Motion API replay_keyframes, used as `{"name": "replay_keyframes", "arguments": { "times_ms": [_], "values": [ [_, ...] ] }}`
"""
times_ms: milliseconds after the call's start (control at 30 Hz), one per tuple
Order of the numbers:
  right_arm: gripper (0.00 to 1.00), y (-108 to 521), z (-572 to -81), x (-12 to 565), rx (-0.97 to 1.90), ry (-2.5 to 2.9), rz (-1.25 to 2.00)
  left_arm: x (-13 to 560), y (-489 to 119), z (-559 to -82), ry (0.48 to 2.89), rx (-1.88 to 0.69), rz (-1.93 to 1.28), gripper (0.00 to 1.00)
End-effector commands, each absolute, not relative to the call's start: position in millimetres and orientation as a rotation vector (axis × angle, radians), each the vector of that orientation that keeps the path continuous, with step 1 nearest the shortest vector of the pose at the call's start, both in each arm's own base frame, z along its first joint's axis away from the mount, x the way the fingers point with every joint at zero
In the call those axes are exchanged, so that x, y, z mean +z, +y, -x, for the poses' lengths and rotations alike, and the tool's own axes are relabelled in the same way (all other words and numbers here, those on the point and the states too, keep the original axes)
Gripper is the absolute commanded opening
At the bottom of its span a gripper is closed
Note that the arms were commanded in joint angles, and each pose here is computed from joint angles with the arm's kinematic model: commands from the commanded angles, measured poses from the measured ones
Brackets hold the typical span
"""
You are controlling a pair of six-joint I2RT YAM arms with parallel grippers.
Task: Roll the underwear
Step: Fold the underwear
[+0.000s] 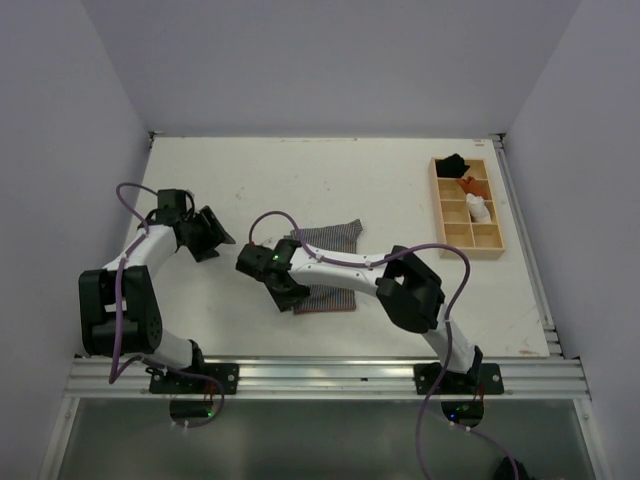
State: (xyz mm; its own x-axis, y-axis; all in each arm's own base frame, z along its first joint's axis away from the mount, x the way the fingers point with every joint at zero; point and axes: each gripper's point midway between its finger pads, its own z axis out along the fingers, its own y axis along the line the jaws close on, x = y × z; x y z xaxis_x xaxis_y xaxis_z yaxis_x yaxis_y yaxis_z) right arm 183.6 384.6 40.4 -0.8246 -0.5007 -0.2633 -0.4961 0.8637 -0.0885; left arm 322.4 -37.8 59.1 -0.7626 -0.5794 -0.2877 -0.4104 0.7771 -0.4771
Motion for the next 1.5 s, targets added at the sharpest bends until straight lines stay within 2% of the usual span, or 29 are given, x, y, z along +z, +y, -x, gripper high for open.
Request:
{"name": "replay_keyframes", "arguments": {
  "times_ms": [0, 167, 267, 367, 867, 1267, 1400, 1467],
  "values": [
    [0.36, 374, -187, 36, -0.103, 2.739, 0.772, 65, -38, -327, 2.514, -0.567, 0.735, 0.61],
    [0.33, 369, -188, 26, -0.124, 2.731, 0.788, 66, -37, -328, 2.516, -0.565, 0.736, 0.60],
    [0.27, 367, -185, 24, -0.111, 2.727, 0.797, 68, -40, -331, 2.515, -0.592, 0.741, 0.60],
    [0.26, 363, -181, 18, -0.091, 2.736, 0.808, 69, -43, -332, 2.520, -0.617, 0.765, 0.60],
    [0.37, 373, -190, 43, -0.078, 2.689, 0.798, 62, -48, -327, 2.547, -0.650, 0.763, 0.61],
    [0.37, 365, -187, 22, -0.166, 2.719, 0.831, 61, -45, -327, 2.558, -0.626, 0.751, 0.61],
    [0.28, 356, -183, 11, -0.181, 2.734, 0.829, 66, -48, -327, 2.545, -0.628, 0.746, 0.61],
    [0.18, 358, -181, 16, -0.133, 2.728, 0.812, 70, -59, -326, 2.545, -0.654, 0.718, 0.61]
  ]
}}
